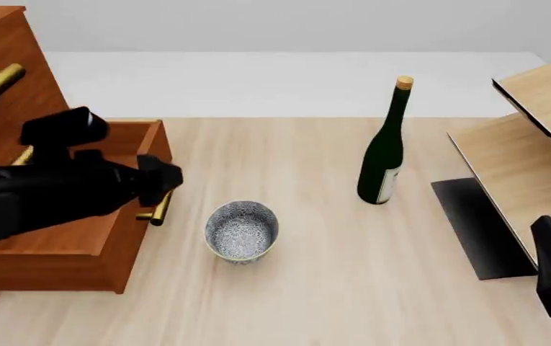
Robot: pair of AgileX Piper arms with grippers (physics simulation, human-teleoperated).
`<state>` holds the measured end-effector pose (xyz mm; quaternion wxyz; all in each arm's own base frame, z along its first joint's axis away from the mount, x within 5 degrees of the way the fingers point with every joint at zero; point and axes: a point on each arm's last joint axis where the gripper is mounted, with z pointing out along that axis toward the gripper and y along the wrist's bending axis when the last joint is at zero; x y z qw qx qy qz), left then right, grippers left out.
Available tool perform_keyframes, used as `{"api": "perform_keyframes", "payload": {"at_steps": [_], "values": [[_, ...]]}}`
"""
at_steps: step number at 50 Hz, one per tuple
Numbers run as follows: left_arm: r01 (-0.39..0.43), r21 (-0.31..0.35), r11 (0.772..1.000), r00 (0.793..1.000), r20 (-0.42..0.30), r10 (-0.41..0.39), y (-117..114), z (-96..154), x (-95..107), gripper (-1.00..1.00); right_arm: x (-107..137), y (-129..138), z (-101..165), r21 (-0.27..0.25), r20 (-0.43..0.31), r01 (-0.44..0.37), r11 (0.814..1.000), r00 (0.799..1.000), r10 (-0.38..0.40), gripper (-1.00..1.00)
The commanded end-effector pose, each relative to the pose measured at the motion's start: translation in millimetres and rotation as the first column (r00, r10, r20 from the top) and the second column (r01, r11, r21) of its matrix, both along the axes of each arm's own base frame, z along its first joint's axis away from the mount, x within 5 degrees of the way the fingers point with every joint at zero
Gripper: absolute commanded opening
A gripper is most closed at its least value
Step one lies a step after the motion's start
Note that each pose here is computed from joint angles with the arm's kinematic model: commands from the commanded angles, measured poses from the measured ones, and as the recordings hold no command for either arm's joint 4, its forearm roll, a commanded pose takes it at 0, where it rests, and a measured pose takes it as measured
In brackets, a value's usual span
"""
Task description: Close the bottom drawer of the cabinet and open the top drawer.
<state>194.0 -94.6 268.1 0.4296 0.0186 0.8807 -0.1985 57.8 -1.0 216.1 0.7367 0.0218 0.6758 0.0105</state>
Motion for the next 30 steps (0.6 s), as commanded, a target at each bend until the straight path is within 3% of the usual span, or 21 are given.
{"api": "perform_keyframes", "payload": {"at_steps": [1,8,9,11,12,13,19,20,30], "values": [[0.005,0.003,1.000,0.996,-0.085,-0.005,-9.3,-4.7,3.5,1.00,0.2,0.0,0.6,0.010,0.000,0.000,1.000,1.000,0.000,1.00],[-0.007,0.000,1.000,0.994,-0.113,0.007,-9.7,-11.5,3.9,1.00,0.2,0.0,0.8,0.011,0.000,0.000,1.000,1.000,0.000,1.00],[-0.034,0.039,0.999,0.989,-0.145,0.039,-1.8,-19.8,10.5,1.00,0.2,0.0,0.8,0.011,0.000,0.000,1.000,1.000,0.000,1.00],[-0.041,0.022,0.999,0.986,-0.164,0.044,-4.5,-24.7,8.9,1.00,0.5,0.0,0.8,0.011,0.000,0.000,1.000,1.000,0.000,1.00],[-0.037,-0.041,0.998,0.983,-0.180,0.029,-15.2,-28.6,0.2,1.00,0.6,-0.1,0.8,0.011,0.000,0.000,1.000,1.000,0.000,1.00],[-0.049,-0.010,0.999,0.979,-0.199,0.046,-11.2,-34.2,4.8,1.00,0.7,-0.1,0.8,0.011,-0.001,0.000,1.000,1.000,0.000,1.00],[-0.052,0.004,0.999,0.971,-0.234,0.052,-12.3,-47.5,5.5,1.00,1.0,-0.2,0.9,0.011,0.000,0.001,1.000,1.000,-0.001,1.00],[-0.043,-0.020,0.999,0.974,-0.224,0.037,-16.5,-44.8,1.5,1.00,1.0,-0.2,0.9,0.012,0.000,0.001,1.000,1.000,-0.001,1.00],[-0.073,-0.022,0.997,0.958,-0.278,0.064,-15.8,-63.2,-0.9,1.00,0.6,-0.1,1.1,0.014,0.000,0.000,1.000,1.000,0.000,1.00]]}}
